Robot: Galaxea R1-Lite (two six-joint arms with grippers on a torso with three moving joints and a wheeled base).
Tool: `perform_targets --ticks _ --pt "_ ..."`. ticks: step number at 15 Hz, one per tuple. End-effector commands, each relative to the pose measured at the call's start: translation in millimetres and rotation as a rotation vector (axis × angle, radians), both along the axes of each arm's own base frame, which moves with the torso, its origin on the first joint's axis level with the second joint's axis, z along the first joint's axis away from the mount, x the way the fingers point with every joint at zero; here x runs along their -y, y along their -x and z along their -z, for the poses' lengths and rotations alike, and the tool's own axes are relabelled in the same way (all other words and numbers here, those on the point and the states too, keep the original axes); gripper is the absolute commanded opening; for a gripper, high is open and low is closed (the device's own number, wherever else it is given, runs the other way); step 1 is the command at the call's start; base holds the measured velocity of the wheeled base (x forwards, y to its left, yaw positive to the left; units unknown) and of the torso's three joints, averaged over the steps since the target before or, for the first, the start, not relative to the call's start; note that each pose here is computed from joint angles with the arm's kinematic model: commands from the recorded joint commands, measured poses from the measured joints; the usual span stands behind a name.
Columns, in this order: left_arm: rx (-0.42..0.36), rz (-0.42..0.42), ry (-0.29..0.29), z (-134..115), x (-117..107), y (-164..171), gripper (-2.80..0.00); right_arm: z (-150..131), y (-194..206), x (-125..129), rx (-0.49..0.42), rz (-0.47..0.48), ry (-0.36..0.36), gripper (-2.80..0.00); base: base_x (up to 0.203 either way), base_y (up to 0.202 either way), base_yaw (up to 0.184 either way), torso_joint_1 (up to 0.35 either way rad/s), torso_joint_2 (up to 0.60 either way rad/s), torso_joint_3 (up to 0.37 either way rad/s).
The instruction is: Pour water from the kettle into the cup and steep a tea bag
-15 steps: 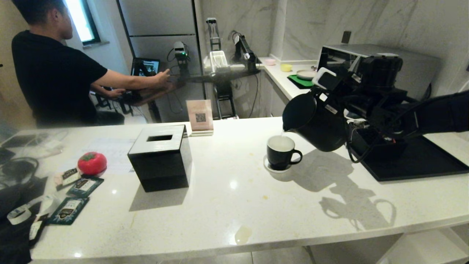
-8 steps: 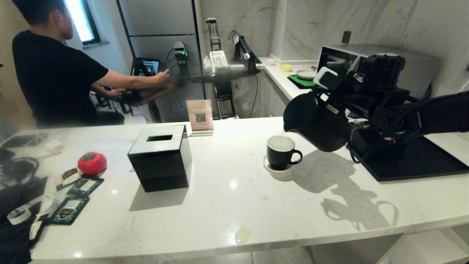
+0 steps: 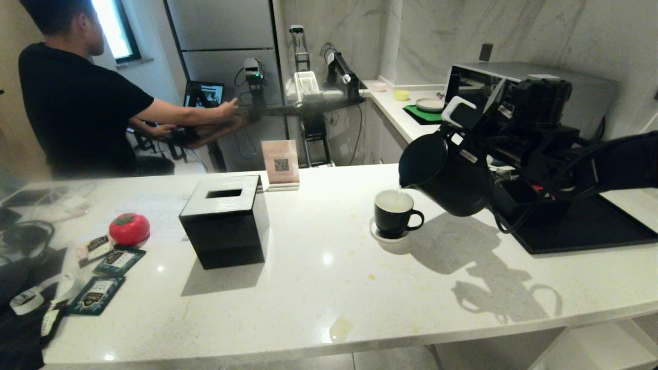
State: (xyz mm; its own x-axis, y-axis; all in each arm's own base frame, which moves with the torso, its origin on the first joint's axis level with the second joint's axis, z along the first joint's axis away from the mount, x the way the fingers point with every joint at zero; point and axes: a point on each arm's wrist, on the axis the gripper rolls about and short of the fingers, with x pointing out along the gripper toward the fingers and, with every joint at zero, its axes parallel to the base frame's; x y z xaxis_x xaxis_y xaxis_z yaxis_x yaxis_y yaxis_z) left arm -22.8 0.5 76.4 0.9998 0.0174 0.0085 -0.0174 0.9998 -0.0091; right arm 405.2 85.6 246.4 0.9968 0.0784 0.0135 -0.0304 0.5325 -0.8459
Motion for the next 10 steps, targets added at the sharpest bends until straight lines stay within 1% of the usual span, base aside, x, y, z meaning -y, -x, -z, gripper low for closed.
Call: perform_targets --ticks 1,10 --pt "0.001 -0.001 0.0 0.0 0.0 0.0 -2.8 -1.2 2.1 0.2 0.015 0.001 0.003 -2.8 0.0 0.0 0.0 0.0 0.0 0.0" --pt "0.001 -0.001 0.0 0.0 0.0 0.0 -2.8 -1.1 2.9 0.5 0.014 0.001 0.002 -2.8 0.0 0.0 0.0 0.0 0.0 0.0"
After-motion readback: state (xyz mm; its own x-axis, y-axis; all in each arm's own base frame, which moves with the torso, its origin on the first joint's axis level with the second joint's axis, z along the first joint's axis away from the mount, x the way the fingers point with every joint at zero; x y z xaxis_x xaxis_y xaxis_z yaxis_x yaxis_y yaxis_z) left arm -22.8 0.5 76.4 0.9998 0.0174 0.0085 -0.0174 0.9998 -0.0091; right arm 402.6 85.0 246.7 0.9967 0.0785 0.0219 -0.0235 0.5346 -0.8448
